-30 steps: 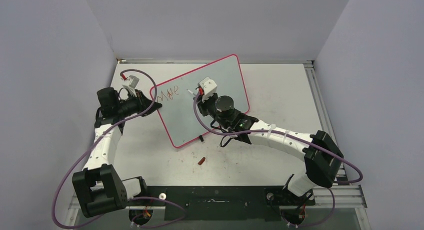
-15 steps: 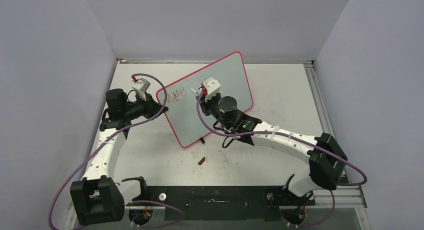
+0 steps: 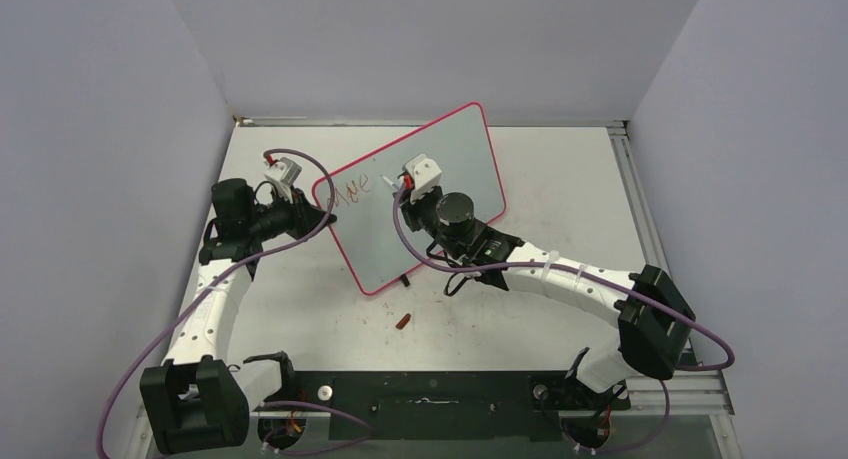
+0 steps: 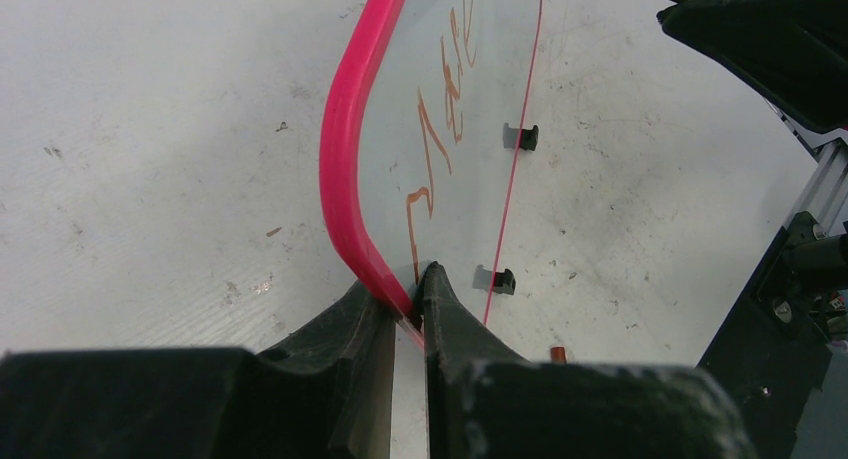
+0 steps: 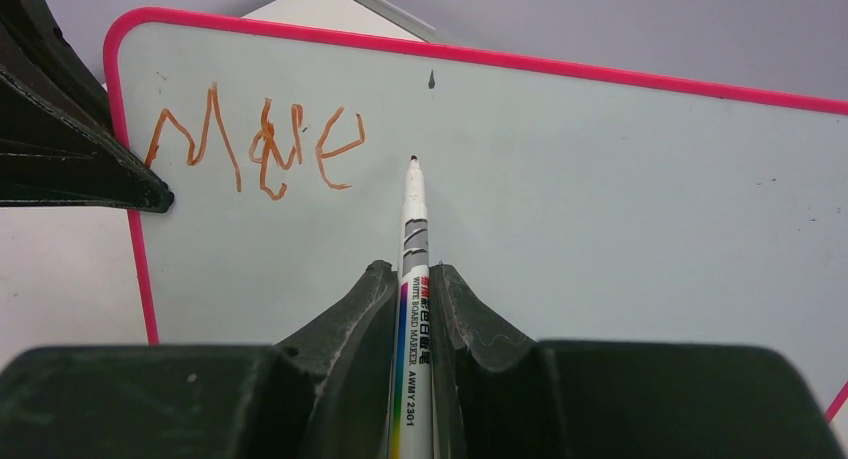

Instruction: Write a sentence on the whiteboard

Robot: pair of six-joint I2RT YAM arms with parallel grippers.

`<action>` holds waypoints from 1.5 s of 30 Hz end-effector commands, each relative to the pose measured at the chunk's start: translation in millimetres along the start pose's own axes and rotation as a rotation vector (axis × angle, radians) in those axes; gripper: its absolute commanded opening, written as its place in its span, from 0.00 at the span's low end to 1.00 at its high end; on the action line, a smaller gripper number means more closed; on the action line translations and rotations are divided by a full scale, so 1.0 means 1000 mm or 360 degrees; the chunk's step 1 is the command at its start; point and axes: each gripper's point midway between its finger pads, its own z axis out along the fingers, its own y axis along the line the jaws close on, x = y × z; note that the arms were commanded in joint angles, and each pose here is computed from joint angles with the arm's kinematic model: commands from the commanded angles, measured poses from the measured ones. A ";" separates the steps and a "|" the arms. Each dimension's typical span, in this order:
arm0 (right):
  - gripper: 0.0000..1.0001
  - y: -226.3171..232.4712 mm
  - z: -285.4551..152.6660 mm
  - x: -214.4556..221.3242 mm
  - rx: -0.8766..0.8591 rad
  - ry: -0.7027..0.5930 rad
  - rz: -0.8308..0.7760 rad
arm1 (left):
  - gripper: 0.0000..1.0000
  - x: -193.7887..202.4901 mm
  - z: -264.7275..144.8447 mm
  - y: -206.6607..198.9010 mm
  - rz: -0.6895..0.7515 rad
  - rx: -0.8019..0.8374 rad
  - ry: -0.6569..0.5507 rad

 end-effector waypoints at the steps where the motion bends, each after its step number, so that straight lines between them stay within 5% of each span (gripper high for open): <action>1: 0.05 -0.007 0.002 -0.022 0.0045 -0.0092 0.0006 | 0.00 0.024 -0.002 0.019 0.0102 -0.0149 0.0110; 45: 0.05 -0.005 0.007 0.032 0.0078 0.0110 -0.0026 | 0.00 0.018 -0.004 0.017 0.0131 -0.0162 0.0085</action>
